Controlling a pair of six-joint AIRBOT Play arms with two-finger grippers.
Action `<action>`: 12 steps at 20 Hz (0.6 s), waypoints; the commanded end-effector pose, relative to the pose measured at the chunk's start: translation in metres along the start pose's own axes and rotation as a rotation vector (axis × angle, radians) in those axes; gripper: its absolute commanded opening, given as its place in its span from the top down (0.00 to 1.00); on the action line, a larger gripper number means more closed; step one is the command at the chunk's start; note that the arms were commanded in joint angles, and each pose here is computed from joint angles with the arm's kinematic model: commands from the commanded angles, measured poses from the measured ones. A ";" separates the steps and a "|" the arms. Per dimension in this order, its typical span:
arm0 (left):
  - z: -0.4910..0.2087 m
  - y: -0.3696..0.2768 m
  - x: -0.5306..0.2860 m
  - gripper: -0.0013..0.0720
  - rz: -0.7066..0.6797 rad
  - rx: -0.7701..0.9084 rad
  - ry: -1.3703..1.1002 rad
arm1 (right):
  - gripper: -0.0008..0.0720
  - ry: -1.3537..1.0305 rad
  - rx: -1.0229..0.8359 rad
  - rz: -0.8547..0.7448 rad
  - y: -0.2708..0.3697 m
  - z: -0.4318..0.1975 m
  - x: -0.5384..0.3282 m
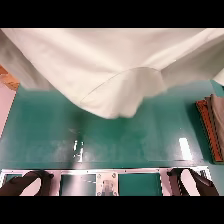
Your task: Fold the shirts.
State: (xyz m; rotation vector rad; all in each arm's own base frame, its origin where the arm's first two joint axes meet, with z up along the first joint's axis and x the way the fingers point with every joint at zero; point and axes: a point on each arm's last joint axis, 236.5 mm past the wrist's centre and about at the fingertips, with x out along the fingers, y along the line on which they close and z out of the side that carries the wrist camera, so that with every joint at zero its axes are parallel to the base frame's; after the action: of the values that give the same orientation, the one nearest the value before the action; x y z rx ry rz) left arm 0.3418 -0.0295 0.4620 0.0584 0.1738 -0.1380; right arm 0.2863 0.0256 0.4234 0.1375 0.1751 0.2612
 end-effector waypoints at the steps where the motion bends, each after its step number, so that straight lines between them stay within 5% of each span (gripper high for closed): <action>1: -0.054 0.001 0.036 0.95 -0.013 -0.027 0.135 | 0.97 0.066 0.062 -0.037 -0.025 -0.038 0.014; 7: -0.284 -0.044 0.132 0.95 -0.189 -0.248 0.557 | 0.96 0.363 0.310 0.055 -0.072 -0.239 0.147; 12: -0.438 -0.063 0.188 0.95 -0.197 -0.477 0.762 | 0.97 0.712 0.498 0.011 -0.089 -0.418 0.199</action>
State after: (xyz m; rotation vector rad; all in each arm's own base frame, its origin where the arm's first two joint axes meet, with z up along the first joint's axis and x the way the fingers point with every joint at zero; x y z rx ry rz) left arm 0.4366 -0.0763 0.0724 -0.2575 0.8808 -0.2786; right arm 0.4179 0.0306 0.0654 0.4986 0.7761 0.2985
